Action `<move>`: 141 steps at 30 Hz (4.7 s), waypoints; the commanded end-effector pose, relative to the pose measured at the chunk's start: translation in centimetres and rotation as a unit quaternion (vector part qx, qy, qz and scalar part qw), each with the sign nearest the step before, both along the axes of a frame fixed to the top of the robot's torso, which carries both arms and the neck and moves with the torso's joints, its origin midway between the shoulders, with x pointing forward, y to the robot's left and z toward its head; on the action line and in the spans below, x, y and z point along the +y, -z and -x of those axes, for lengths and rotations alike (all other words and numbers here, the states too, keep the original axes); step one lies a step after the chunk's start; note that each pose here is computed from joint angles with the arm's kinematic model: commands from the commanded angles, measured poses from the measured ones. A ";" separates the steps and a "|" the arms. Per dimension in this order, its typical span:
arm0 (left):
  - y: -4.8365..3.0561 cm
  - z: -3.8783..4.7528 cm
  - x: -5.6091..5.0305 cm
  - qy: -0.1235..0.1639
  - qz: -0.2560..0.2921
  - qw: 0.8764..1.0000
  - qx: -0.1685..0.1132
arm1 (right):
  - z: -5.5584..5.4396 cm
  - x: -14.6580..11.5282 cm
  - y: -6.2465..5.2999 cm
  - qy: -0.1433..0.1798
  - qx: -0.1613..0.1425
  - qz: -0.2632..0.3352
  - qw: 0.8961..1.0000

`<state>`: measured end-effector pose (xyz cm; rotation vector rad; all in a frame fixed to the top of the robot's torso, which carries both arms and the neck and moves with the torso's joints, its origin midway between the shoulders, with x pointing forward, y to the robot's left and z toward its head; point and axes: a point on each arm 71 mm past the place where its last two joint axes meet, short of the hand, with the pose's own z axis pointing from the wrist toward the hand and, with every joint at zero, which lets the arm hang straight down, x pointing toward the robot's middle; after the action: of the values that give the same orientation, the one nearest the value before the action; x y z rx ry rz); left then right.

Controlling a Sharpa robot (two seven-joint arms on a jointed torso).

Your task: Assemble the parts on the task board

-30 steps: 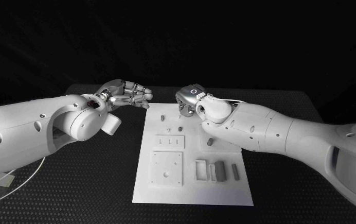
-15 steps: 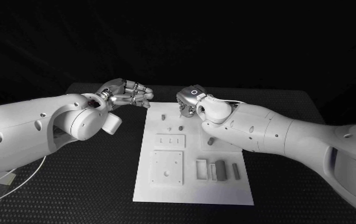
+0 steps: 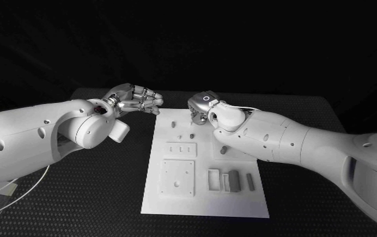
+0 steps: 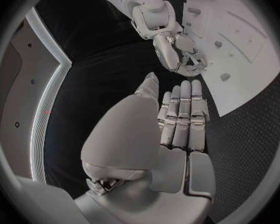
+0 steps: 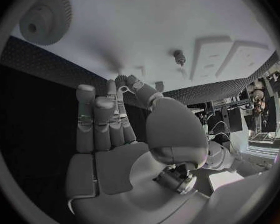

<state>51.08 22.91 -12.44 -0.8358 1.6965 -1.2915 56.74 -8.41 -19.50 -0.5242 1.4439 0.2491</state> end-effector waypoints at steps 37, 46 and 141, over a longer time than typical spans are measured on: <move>-0.34 -0.10 -0.3 0.007 0.001 1.000 -0.005 | -0.1 0.2 0.0 0.003 -0.004 -0.004 1.000; -0.34 -0.09 -0.3 0.006 0.000 1.000 -0.004 | -0.2 0.1 0.0 0.007 -0.007 -0.006 1.000; -1.03 -0.87 1.5 -0.012 -0.008 1.000 -0.021 | -0.4 -11.3 -1.3 0.053 0.127 0.002 0.991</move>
<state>51.99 24.67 -11.59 -0.8290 1.6633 -1.2519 57.22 -19.91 -18.08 -0.4030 1.7045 0.2306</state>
